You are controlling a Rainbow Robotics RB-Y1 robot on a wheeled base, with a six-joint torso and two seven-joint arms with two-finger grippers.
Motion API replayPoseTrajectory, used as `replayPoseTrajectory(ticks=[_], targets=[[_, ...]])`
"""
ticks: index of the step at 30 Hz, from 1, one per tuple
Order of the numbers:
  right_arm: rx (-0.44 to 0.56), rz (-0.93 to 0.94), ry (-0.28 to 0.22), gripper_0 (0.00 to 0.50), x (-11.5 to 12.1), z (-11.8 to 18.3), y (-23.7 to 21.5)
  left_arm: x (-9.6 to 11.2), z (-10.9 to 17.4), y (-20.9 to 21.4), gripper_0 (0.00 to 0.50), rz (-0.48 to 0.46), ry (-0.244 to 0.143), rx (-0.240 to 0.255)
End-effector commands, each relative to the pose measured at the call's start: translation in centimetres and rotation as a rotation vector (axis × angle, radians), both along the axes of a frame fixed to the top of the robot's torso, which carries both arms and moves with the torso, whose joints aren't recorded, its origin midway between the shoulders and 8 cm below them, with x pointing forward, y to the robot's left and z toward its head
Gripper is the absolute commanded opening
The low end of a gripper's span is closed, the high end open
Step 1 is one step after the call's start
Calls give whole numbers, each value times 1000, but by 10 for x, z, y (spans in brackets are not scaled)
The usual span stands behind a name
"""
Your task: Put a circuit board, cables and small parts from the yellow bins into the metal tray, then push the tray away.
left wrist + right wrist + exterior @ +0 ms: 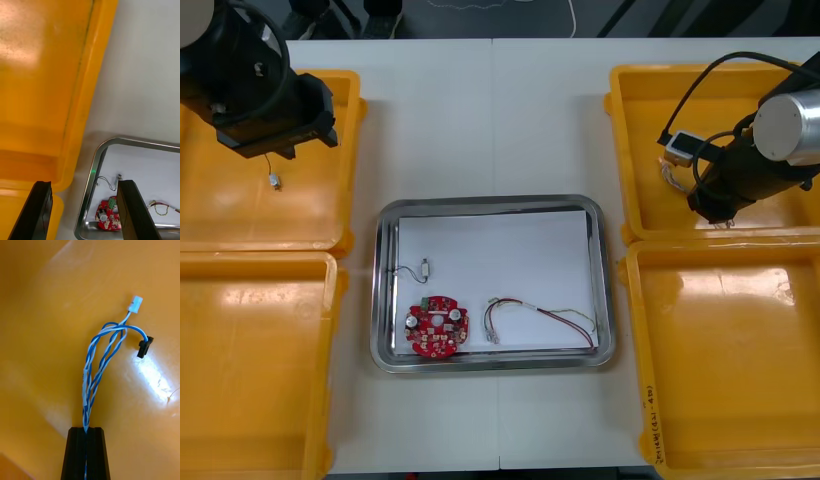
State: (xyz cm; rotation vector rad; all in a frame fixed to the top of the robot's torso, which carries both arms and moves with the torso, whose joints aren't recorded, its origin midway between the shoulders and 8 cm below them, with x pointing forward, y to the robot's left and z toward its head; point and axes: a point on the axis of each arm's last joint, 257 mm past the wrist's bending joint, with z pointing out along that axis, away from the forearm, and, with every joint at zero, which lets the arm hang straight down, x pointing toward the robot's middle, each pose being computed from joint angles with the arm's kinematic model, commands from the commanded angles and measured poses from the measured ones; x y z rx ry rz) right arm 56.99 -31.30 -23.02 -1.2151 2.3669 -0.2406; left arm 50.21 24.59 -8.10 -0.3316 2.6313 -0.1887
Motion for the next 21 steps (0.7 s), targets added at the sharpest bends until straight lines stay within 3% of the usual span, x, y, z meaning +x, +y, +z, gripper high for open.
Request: replayPoseTrajectory(ticks=[1,8,21], targets=[[-6,41,-68,0,13,61,-5,12,35,31,500,-13,-60,49],[11,84,-59,0,5,101,13,27,26,54,500,56,-37,40],[145,248,-18,0,-26,142,79,63,21,79,500,142,-63,-20]])
